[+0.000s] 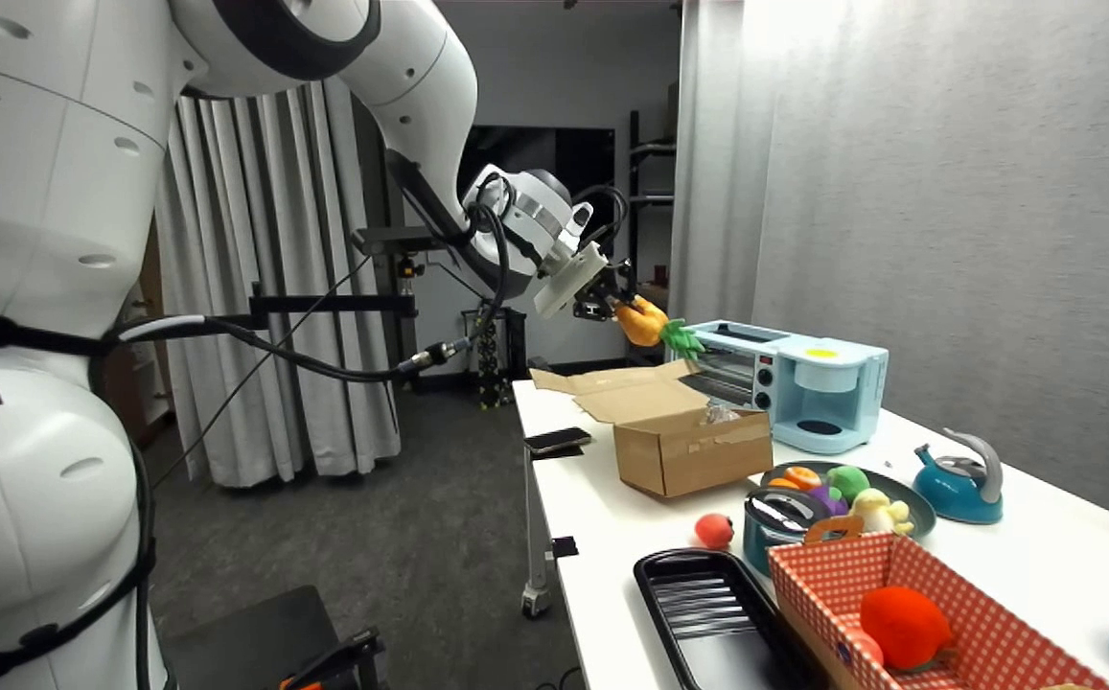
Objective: Move the pineapple plushie from the right box to the left box then put the right box on the black plate
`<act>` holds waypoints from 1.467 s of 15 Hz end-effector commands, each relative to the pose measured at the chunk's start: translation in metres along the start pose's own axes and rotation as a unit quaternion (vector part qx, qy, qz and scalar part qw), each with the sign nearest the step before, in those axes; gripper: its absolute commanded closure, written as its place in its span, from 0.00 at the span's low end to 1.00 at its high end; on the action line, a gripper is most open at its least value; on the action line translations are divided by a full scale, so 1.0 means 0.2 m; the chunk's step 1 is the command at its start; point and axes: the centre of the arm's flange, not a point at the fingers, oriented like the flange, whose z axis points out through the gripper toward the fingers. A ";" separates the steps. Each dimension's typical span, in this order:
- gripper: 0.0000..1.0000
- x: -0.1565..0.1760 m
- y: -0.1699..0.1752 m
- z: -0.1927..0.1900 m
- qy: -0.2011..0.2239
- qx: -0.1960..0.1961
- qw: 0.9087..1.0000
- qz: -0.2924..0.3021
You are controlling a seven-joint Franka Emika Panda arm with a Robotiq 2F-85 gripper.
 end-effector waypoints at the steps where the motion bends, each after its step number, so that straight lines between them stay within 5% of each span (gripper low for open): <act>1: 0.94 -0.14 -0.03 0.09 -0.040 0.050 0.998 0.013; 13: 0.94 -0.37 -0.22 0.33 -0.137 0.153 0.979 -0.005; 22: 0.94 -0.37 -0.13 0.38 -0.110 0.068 0.990 -0.049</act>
